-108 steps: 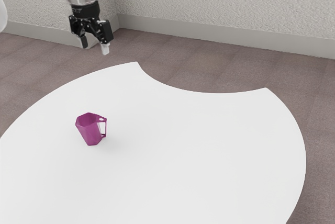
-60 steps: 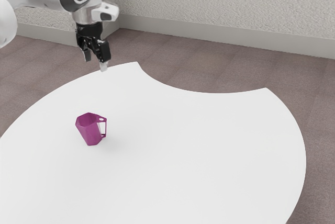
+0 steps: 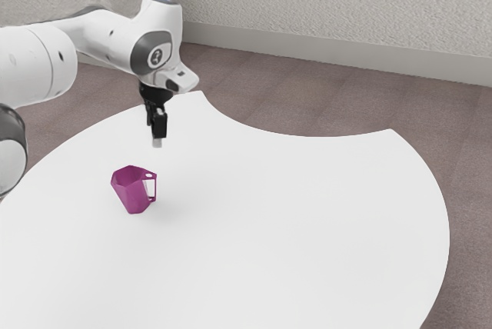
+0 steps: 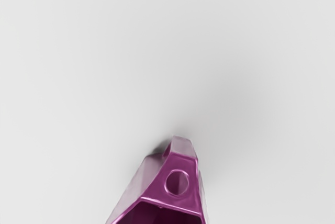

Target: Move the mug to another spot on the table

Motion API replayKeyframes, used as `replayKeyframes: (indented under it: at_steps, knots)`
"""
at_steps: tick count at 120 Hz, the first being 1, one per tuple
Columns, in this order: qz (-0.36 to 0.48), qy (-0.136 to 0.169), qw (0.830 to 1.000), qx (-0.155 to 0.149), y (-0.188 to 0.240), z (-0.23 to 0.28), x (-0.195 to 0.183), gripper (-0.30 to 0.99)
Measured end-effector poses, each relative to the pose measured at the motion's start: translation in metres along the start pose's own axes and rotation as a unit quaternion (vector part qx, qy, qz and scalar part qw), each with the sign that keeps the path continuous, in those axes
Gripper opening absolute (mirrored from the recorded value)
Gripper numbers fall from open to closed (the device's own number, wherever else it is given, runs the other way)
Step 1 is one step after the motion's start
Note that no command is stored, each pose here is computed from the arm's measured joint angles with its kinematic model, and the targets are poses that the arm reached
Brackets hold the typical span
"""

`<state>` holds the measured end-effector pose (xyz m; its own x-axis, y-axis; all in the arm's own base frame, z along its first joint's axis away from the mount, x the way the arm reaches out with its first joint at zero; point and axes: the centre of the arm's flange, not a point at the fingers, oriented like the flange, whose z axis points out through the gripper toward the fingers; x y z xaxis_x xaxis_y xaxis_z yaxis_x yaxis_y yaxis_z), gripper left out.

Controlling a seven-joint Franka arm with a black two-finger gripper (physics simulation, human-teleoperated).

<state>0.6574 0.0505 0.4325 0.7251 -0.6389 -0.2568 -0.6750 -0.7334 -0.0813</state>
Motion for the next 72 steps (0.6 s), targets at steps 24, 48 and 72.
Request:
replayKeyframes:
  at_steps: [24,48,72]
  knots:
    - [0.049,-0.009,0.999,-0.021,0.010,0.045,0.003,0.69]
    - [0.078,-0.002,0.996,-0.044,0.020,0.068,0.006,0.69]
    - [0.095,-0.008,0.994,-0.062,0.023,0.096,0.013,0.69]
